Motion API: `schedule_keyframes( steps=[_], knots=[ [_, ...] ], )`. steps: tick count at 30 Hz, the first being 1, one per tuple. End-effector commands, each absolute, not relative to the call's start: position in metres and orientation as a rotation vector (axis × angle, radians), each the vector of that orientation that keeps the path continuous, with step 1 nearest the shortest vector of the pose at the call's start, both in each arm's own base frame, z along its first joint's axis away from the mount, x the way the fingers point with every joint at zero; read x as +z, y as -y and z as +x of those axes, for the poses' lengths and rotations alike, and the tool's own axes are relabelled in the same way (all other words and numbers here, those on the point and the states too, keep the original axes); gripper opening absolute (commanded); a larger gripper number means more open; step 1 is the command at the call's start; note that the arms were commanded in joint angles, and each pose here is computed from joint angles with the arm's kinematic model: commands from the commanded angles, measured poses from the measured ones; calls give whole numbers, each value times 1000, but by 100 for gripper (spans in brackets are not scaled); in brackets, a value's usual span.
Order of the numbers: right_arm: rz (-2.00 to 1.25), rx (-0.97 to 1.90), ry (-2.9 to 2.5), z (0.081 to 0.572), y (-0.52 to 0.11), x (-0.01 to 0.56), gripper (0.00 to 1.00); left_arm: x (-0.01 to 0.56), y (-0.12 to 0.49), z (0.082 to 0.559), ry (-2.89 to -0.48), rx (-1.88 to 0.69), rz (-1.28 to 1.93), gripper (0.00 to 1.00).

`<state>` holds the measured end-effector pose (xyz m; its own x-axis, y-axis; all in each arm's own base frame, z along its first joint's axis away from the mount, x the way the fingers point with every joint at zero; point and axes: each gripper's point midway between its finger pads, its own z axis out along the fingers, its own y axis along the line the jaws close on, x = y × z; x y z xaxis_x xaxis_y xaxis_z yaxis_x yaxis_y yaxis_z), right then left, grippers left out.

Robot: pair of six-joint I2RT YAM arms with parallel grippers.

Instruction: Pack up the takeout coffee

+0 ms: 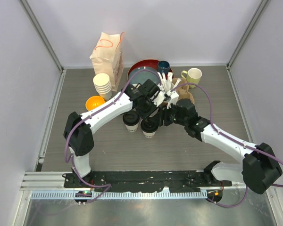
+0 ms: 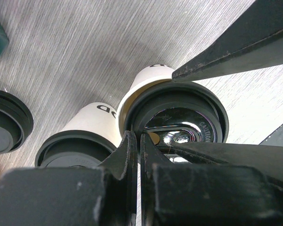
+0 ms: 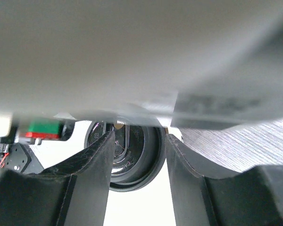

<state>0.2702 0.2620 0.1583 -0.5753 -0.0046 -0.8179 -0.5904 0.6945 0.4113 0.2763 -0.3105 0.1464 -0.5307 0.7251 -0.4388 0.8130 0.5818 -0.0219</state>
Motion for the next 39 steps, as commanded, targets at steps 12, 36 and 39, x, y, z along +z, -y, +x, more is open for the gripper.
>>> schedule_keyframes(
  steps=[12,36,39],
  knots=[
    [-450,871,-2105,252,-257,139,52,197,332,291,-2260,-436,1167,0],
    [-434,912,-2080,250,-261,142,53,214,331,290,-2233,-444,1158,0],
    [-435,912,-2087,250,-262,140,53,208,331,288,-2251,-448,1158,0]
  ],
)
